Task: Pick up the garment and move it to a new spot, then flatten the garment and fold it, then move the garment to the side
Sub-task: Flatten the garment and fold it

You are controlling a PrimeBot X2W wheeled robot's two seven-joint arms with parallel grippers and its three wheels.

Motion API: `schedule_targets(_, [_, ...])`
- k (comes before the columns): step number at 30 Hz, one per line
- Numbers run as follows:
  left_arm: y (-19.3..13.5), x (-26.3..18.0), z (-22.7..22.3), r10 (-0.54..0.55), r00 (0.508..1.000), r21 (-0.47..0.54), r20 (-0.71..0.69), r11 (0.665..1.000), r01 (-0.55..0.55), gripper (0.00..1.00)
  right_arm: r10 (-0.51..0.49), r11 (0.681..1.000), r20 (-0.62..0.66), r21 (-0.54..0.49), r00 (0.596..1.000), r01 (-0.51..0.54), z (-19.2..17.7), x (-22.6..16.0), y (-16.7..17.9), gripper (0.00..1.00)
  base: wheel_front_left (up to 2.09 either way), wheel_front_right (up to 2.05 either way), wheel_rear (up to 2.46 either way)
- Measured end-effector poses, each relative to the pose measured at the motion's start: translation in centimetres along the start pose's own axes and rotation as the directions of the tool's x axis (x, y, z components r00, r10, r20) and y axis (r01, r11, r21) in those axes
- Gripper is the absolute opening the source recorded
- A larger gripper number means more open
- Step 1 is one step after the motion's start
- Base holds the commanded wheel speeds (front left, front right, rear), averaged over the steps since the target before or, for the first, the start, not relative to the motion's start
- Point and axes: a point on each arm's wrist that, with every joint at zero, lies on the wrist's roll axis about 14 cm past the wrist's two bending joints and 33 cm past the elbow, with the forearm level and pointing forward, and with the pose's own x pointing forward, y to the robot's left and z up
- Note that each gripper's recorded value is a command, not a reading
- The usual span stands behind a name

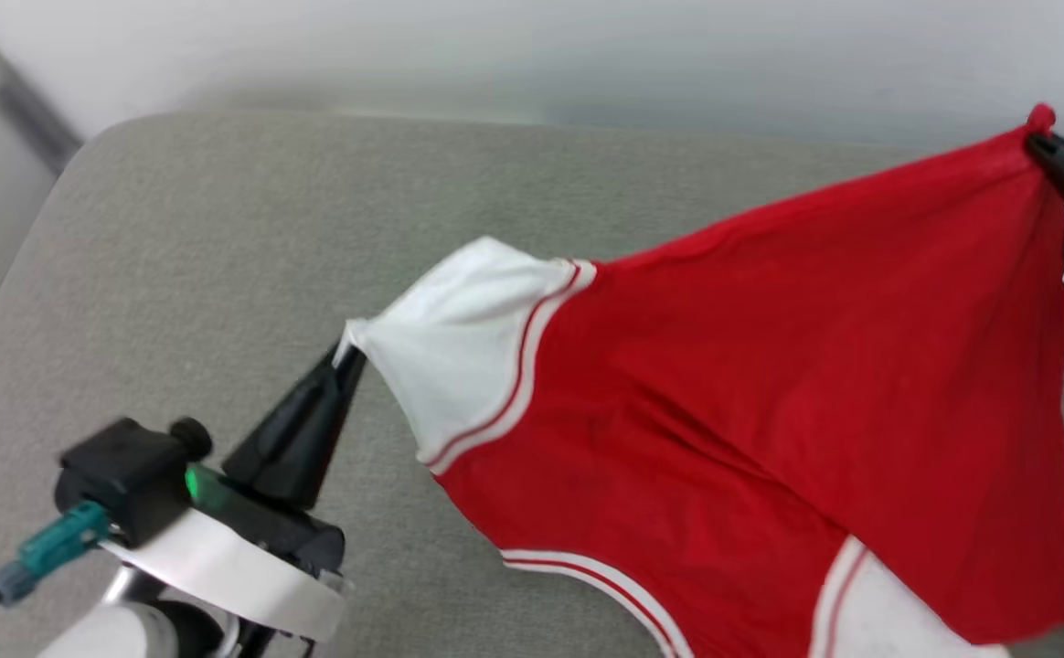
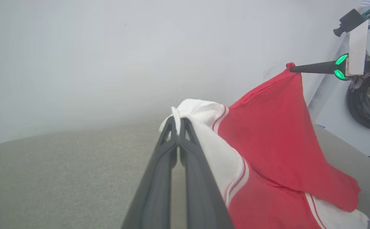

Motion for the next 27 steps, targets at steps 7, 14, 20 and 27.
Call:
schedule_targets(7, [-1.0, 1.8, 6.6, -0.068, 0.978, 0.076, 0.197, 0.996, 0.054, 0.00, -0.010, 1.000, 0.197, -0.020, 0.980, 0.014, 5.1, -5.1, -0.1, 0.00, 0.00, 0.00, 0.00])
schedule_targets(14, [-2.4, 2.6, 14.2, -0.146, 0.903, 0.155, 0.405, 0.984, 0.089, 0.00, -0.006, 1.000, 0.395, -0.018, 0.919, 0.015, 9.9, -10.8, 0.6, 0.00, 0.00, 0.00, 0.00])
schedule_targets(20, [-3.8, 2.7, 19.7, -0.210, 0.815, 0.206, 0.540, 0.972, 0.114, 0.00, -0.012, 0.999, 0.491, -0.026, 0.871, 0.029, 12.2, -14.7, 1.0, 0.00, 0.00, 0.00, 0.00])
schedule_targets(27, [-4.2, 3.2, 23.8, -0.240, 0.744, 0.249, 0.624, 0.963, 0.101, 0.00, -0.026, 0.999, 0.551, -0.024, 0.834, 0.047, 13.6, -17.0, 0.9, 0.00, 0.00, 0.00, 0.00])
